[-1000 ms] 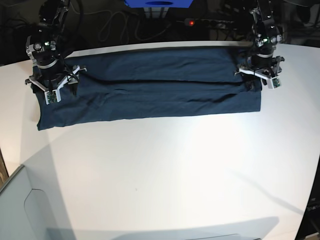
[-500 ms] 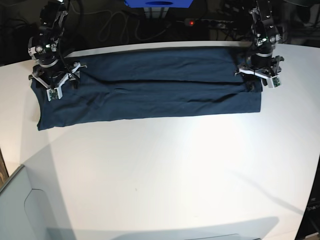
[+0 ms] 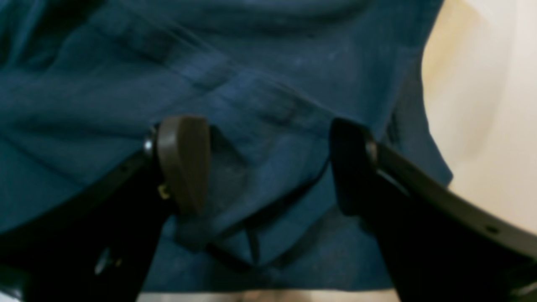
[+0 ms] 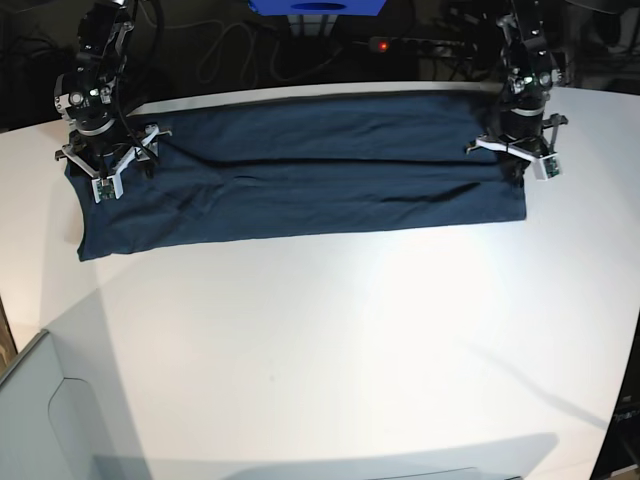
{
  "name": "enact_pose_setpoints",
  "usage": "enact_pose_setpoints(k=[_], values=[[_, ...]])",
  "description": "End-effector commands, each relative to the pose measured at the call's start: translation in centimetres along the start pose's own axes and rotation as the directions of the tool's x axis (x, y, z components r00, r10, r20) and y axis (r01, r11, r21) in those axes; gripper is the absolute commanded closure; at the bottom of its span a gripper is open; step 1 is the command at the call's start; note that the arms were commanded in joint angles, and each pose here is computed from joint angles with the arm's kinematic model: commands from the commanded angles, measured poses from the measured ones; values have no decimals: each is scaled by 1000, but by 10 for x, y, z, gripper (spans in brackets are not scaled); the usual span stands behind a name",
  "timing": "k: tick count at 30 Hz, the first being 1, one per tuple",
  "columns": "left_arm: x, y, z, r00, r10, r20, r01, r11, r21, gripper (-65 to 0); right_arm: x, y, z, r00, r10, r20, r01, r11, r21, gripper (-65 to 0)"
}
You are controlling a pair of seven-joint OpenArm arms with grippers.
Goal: Fold the T-shirt properly
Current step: 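Grasp the strip end with the left gripper and fold it toward the right gripper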
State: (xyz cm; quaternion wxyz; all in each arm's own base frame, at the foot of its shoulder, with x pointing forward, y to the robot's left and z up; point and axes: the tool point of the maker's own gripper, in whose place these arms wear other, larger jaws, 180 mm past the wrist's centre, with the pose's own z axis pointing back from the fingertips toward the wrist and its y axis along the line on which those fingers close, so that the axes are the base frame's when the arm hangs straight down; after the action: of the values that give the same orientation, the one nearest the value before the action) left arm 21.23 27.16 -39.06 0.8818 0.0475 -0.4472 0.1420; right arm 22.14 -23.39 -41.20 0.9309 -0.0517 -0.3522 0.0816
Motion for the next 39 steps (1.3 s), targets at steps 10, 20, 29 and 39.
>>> enact_pose_setpoints(k=[10,20,29,39], values=[[35,-143,40,991,38,127,4,947,-320,0,10,-6,2,999,9,37,-8,1000,-15,-424],[-5,-265,58,995,-61,76,92,850,-519,0,7,-5,3,1000,9,29,-9,1000,-13,-424],[-21,-326,65,990,-119,70,136,752,-645,0,7,-5,3,1000,10,28,-10,1000,-14,-424],[-34,-345,57,988,-146,45,138,731,-668,0,6,-5,3,1000,10,25,-10,1000,-14,-424]])
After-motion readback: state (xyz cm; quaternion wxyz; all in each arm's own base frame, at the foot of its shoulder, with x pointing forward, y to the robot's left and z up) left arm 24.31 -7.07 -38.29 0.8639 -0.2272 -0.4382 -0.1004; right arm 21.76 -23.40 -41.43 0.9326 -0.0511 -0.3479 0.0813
